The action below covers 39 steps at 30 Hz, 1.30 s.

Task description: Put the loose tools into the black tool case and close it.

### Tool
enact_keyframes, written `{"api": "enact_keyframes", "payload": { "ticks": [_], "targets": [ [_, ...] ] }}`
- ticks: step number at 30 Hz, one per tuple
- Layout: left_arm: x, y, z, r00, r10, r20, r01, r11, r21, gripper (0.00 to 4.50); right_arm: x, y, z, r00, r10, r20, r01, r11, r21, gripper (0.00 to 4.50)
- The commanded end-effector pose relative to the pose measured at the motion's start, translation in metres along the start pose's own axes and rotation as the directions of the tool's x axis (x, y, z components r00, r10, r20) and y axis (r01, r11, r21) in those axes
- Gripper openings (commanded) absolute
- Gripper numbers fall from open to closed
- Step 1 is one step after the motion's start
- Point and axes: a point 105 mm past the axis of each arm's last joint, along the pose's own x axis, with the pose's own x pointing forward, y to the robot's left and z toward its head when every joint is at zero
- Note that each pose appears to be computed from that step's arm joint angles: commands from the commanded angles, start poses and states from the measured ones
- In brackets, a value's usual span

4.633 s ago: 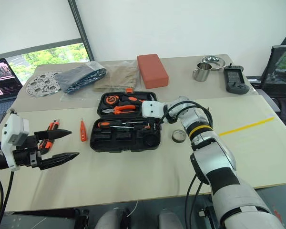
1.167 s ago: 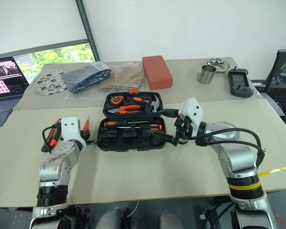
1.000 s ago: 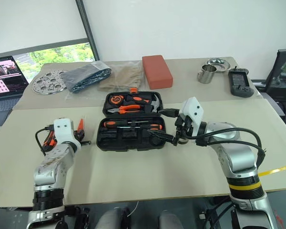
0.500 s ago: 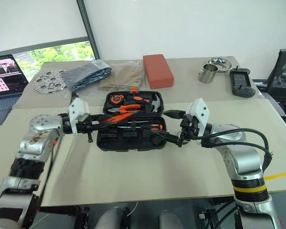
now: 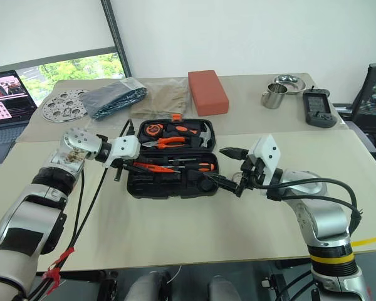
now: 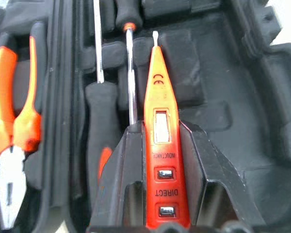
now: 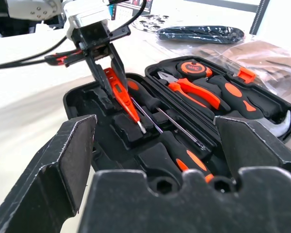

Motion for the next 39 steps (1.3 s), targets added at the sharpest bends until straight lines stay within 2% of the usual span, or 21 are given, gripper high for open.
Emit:
{"api": "enact_keyframes", "payload": {
  "ticks": [1,9,11,12,19,20,24,28,32,35,36,39],
  "targets": [
    [-0.001,0.006,-0.005,0.999,0.043,-0.026,-0.044,0.999,-0.028,0.5,-0.004,0.001,0.015,0.999,-0.003,0.04,0.005,0.999,-0.051,4.5],
    [0.009,-0.011,-0.009,0.999,-0.029,-0.024,0.028,0.998,-0.06,0.5,-0.003,0.002,0.015,0.999,0.018,0.033,-0.016,0.999,-0.048,4.5],
    [0.01,-0.011,-0.008,1.0,-0.019,-0.018,0.018,0.998,-0.065,1.51,-0.003,0.003,0.015,0.999,0.024,0.029,-0.022,0.999,-0.049,4.5],
    [0.01,-0.011,-0.008,1.0,-0.012,-0.016,0.011,0.998,-0.067,1.74,-0.003,0.003,0.015,0.999,0.026,0.027,-0.025,0.998,-0.05,4.5],
    [-0.004,0.007,0.005,0.993,0.111,0.031,-0.11,0.993,-0.042,4.36,-0.002,0.002,0.015,0.999,0.036,0.021,-0.035,0.998,-0.051,4.5],
    [-0.011,0.015,0.01,0.988,0.149,0.044,-0.148,0.989,-0.03,4.45,-0.002,0.002,0.015,0.999,0.037,0.021,-0.036,0.998,-0.051,4.5],
    [-0.043,0.037,0.041,0.957,0.245,0.156,-0.244,0.969,-0.026,4.45,-0.001,0.003,0.015,0.999,0.042,0.02,-0.041,0.998,-0.05,4.5],
    [-0.053,0.041,0.057,0.927,0.282,0.246,-0.275,0.959,-0.063,4.45,-0.002,0.004,0.014,0.999,0.043,0.019,-0.042,0.998,-0.047,4.5],
    [-0.035,0.027,0.059,0.899,0.283,0.333,-0.256,0.959,-0.124,3.33,-0.002,0.005,0.013,0.999,0.043,0.019,-0.042,0.998,-0.042,4.5],
    [-0.015,0.015,0.053,0.865,0.33,0.378,-0.261,0.939,-0.222,2.09,-0.002,0.006,0.012,0.999,0.039,0.019,-0.039,0.998,-0.039,4.5],
    [-0.008,0.01,0.049,0.856,0.349,0.38,-0.268,0.93,-0.25,1.86,-0.003,0.006,0.012,0.999,0.037,0.019,-0.037,0.999,-0.038,4.5],
    [0.003,-0.003,0.039,0.838,0.394,0.376,-0.281,0.904,-0.322,0.54,-0.005,0.008,0.012,0.999,0.032,0.018,-0.032,0.999,-0.034,4.5]
  ]
}}
